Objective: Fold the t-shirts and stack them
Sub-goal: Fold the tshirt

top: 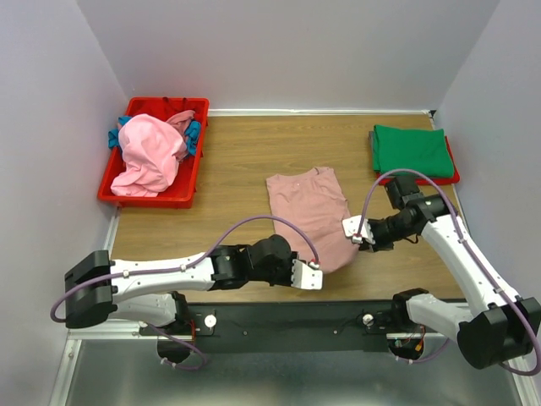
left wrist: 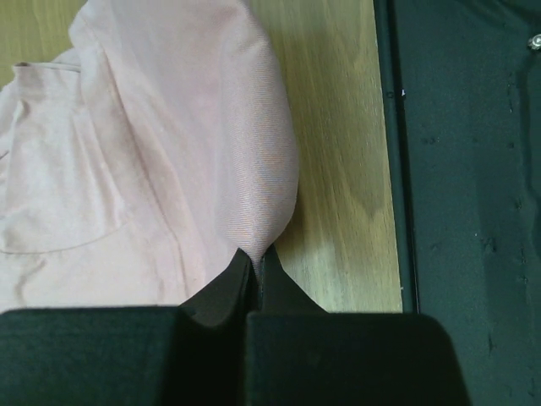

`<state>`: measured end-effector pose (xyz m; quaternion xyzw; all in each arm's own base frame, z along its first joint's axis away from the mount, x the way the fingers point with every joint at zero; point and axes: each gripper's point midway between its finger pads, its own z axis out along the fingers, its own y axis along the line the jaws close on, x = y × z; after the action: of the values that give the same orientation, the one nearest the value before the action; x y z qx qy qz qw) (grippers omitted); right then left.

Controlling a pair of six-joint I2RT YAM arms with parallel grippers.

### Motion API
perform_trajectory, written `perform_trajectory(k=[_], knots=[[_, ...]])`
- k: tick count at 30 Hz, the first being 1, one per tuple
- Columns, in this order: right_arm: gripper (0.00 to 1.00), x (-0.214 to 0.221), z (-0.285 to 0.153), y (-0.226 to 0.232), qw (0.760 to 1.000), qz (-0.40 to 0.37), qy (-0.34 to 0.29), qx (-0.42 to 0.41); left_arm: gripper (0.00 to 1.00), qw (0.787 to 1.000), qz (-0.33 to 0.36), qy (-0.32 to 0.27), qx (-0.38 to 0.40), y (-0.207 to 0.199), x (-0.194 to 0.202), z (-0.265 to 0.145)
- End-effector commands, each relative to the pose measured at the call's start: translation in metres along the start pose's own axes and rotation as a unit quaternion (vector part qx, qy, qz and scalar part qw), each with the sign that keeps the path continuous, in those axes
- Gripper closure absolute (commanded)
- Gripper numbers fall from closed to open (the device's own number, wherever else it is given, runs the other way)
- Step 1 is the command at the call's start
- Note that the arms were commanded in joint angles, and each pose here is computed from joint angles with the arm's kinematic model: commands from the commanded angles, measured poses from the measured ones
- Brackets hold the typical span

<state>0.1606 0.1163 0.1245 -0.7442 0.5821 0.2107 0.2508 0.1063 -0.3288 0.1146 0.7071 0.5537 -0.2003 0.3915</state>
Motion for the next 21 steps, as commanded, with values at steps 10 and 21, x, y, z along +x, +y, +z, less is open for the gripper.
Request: perform_trajectory(k=[10,21], knots=[[1.00,-0.048,-0.034,-0.099,0.994,-0.007,-0.044,0.095,1.00,0.985,0.085,-0.037,-0.149,0.081,-0.023,-0.042],[1.00,-0.041,-0.020,-0.184,0.991,0.035,-0.047,0.124,1.00,0.975,0.073,-0.040,-0.204,0.169,0.012,-0.047]])
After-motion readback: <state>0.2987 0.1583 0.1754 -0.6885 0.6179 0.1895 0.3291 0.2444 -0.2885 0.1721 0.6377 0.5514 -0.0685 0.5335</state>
